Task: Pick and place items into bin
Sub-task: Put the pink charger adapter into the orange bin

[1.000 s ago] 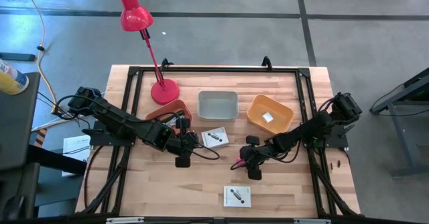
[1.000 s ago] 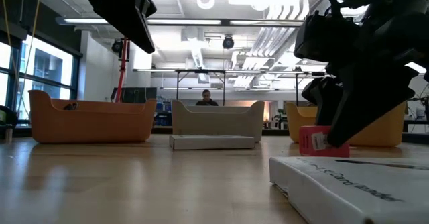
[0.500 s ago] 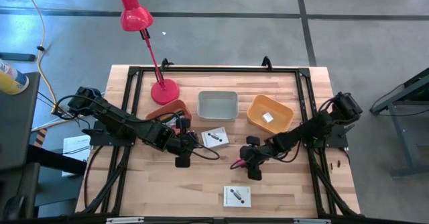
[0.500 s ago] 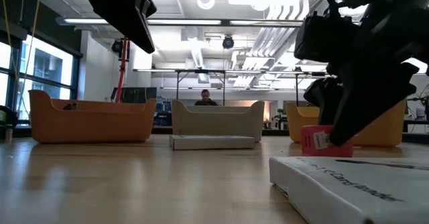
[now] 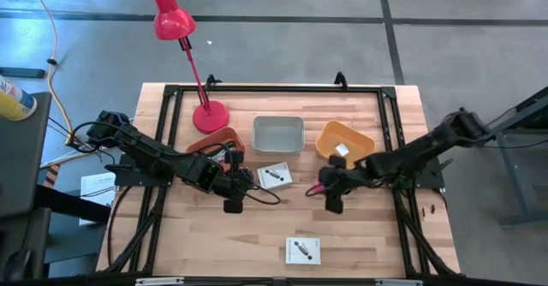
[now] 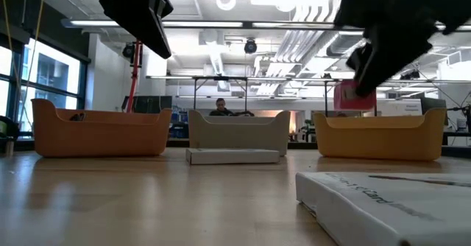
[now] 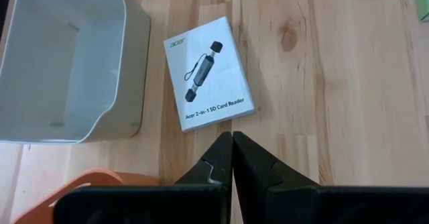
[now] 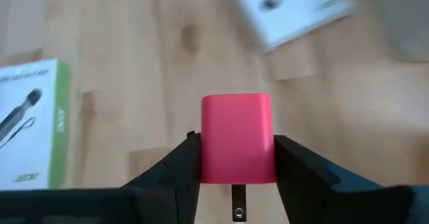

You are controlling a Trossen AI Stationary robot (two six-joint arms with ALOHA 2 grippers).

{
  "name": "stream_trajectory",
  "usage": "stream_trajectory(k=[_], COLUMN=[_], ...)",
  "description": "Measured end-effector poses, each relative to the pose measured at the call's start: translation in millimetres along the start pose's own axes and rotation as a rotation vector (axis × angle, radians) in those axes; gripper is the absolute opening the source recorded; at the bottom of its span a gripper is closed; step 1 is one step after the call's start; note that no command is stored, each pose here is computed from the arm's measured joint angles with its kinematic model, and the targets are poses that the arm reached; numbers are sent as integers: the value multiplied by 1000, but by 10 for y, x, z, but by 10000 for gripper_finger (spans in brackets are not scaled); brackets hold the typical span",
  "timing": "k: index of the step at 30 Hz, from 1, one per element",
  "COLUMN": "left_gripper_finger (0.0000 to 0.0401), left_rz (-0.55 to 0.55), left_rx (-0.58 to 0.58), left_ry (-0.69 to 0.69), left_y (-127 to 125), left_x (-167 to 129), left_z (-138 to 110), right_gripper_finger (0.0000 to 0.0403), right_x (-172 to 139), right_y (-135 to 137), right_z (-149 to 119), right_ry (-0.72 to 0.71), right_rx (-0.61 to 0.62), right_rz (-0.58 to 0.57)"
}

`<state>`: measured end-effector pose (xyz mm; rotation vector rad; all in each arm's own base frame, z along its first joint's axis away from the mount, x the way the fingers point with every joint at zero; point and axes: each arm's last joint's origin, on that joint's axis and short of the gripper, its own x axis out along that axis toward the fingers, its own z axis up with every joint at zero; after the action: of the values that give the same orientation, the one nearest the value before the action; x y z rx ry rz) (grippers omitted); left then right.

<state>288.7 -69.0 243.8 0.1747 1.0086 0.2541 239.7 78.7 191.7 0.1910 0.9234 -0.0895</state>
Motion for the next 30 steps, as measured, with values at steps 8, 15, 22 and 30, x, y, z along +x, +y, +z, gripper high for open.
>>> stream_trajectory(k=[8,15,22,30], left_gripper_finger=[1,1,1,1], left_rz=[7,20,21,26], left_rx=[14,19,17,-7], left_ry=[-4,-10,-15,-45], left_y=[1,4,3,1], left_x=[0,0,-1,-1], left_z=[2,6,11,41], right_gripper_finger=[167,128,113,113], right_x=[-641,-956,-951,-560], right_y=[-399,-692,-736,-563], right_z=[-50,-143,-90,-27], right_ry=[-68,-91,-55,85], right_rx=[72,140,112,53], right_rz=[-214,-349,-172,-57])
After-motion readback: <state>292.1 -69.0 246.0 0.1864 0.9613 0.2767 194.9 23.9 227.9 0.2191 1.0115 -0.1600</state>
